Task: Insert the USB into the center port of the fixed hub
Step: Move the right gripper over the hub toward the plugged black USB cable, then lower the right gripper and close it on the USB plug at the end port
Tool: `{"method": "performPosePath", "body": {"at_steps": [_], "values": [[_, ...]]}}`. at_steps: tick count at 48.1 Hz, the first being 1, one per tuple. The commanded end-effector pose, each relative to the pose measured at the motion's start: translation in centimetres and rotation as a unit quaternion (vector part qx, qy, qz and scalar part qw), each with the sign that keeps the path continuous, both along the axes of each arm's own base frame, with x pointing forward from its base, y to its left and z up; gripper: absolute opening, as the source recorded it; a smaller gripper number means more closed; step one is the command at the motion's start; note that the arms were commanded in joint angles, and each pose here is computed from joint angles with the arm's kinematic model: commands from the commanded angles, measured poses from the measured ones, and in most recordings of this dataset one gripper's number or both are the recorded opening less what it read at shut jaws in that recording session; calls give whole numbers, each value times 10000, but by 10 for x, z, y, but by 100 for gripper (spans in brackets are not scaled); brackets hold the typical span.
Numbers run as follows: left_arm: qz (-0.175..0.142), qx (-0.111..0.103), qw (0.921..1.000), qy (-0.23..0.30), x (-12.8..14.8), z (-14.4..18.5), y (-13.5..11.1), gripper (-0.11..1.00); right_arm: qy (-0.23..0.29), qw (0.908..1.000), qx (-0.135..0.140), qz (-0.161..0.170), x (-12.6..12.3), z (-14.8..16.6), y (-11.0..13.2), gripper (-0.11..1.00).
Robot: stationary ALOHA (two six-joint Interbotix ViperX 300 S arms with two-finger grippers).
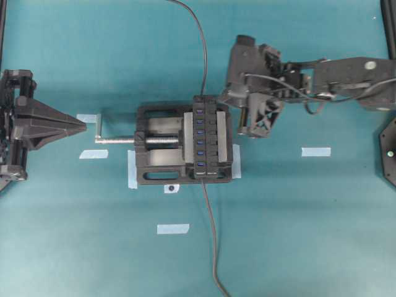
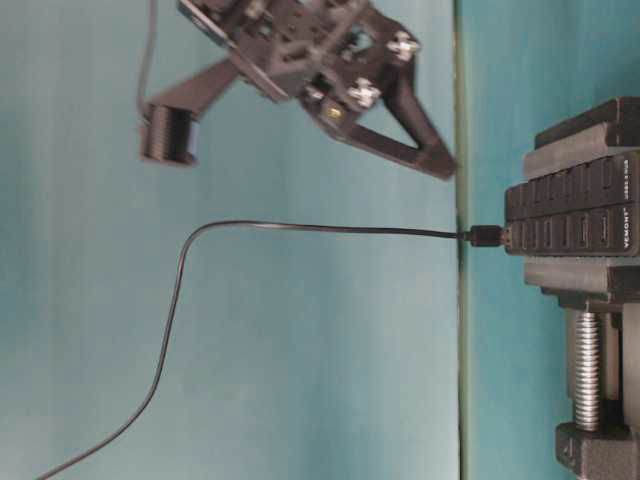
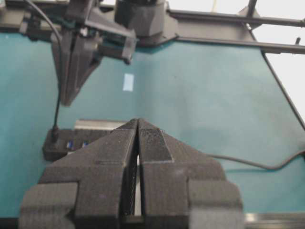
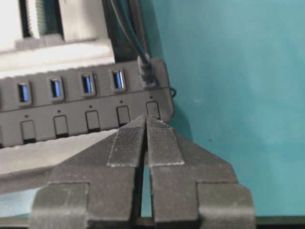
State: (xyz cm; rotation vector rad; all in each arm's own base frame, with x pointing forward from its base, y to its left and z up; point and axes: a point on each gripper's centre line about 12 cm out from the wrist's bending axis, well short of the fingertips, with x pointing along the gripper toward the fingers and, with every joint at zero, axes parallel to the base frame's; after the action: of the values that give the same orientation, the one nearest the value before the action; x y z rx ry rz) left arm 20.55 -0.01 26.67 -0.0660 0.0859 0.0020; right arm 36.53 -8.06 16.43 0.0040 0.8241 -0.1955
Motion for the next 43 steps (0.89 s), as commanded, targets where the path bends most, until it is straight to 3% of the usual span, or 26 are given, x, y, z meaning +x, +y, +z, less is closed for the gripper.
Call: {"method": "performPosePath", "body": {"at_steps": [1,43], "values": [[4,7,9999,-123,2,9,0,0,-176,9998,-52,-4,9,11,-4,4],[7,0,10000,-84,-1,7,0,0,-84,9999,-55,-89,17,8,-12,4]]}}
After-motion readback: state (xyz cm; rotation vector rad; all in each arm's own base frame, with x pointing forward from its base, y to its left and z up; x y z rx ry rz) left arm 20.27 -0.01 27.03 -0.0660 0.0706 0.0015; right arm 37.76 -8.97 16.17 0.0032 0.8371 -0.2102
